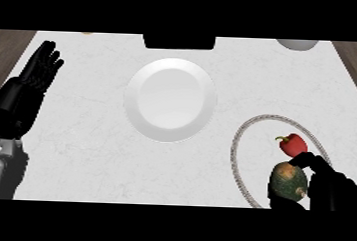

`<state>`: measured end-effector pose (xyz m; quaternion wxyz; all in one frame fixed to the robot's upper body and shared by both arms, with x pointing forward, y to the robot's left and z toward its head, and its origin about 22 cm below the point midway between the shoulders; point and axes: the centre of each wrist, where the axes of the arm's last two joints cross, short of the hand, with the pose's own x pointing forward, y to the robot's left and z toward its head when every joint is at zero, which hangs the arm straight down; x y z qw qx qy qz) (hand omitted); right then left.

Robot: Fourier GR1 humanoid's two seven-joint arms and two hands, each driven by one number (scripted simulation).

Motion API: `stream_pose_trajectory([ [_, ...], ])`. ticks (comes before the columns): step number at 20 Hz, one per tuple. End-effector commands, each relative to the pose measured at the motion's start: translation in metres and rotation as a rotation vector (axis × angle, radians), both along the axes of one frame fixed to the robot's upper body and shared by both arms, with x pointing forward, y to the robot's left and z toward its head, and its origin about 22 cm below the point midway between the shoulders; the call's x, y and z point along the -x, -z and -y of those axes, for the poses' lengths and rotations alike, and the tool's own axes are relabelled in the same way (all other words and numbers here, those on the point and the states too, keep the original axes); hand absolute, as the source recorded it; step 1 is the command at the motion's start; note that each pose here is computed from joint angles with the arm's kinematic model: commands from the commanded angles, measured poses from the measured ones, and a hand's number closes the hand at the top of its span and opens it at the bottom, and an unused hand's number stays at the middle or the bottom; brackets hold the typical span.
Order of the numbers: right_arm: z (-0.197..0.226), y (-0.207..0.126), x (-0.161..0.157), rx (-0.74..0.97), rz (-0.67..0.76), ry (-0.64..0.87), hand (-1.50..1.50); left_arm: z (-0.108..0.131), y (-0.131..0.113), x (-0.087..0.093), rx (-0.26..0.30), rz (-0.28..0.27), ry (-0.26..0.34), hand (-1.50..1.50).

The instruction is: Pick the squash from the placemat and place it in the plate

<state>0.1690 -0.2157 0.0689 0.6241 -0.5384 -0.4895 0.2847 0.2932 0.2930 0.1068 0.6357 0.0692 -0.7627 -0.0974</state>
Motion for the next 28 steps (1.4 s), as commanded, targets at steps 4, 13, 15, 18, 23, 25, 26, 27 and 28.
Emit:
stream_pose_trajectory([
  [4, -0.061, -0.059, 0.014, -0.181, 0.217, -0.166, 1.5, 0.013, -0.002, -0.002, 0.002, -0.006, 0.02, 0.0],
  [13, -0.129, -0.086, -0.068, -0.207, 0.222, -0.244, 1.5, 0.024, 0.008, -0.004, 0.015, -0.005, 0.034, 0.0],
  [15, -0.145, -0.08, -0.079, -0.22, 0.202, -0.258, 1.5, 0.02, 0.007, -0.007, -0.015, 0.005, 0.021, 0.0],
  [18, -0.148, -0.078, -0.116, -0.282, 0.205, -0.246, 1.5, 0.015, 0.007, 0.006, 0.01, -0.003, 0.04, 0.0],
  [23, -0.179, -0.074, -0.157, -0.332, 0.181, -0.239, 1.5, 0.018, 0.011, -0.003, 0.004, -0.007, 0.054, 0.0],
  [25, -0.168, -0.05, -0.177, -0.321, 0.145, -0.236, 1.5, 0.015, 0.006, -0.015, 0.009, -0.002, 0.04, 0.0],
  [26, -0.187, -0.072, -0.186, -0.309, 0.145, -0.222, 1.5, 0.028, -0.002, -0.014, 0.006, 0.01, 0.045, 0.0],
  [27, -0.183, -0.051, -0.189, -0.302, 0.156, -0.212, 1.5, 0.03, 0.009, 0.005, 0.009, -0.003, 0.052, 0.0],
  [28, -0.18, -0.051, -0.2, -0.287, 0.129, -0.209, 1.5, 0.022, 0.003, -0.007, -0.013, 0.027, 0.054, 0.0],
])
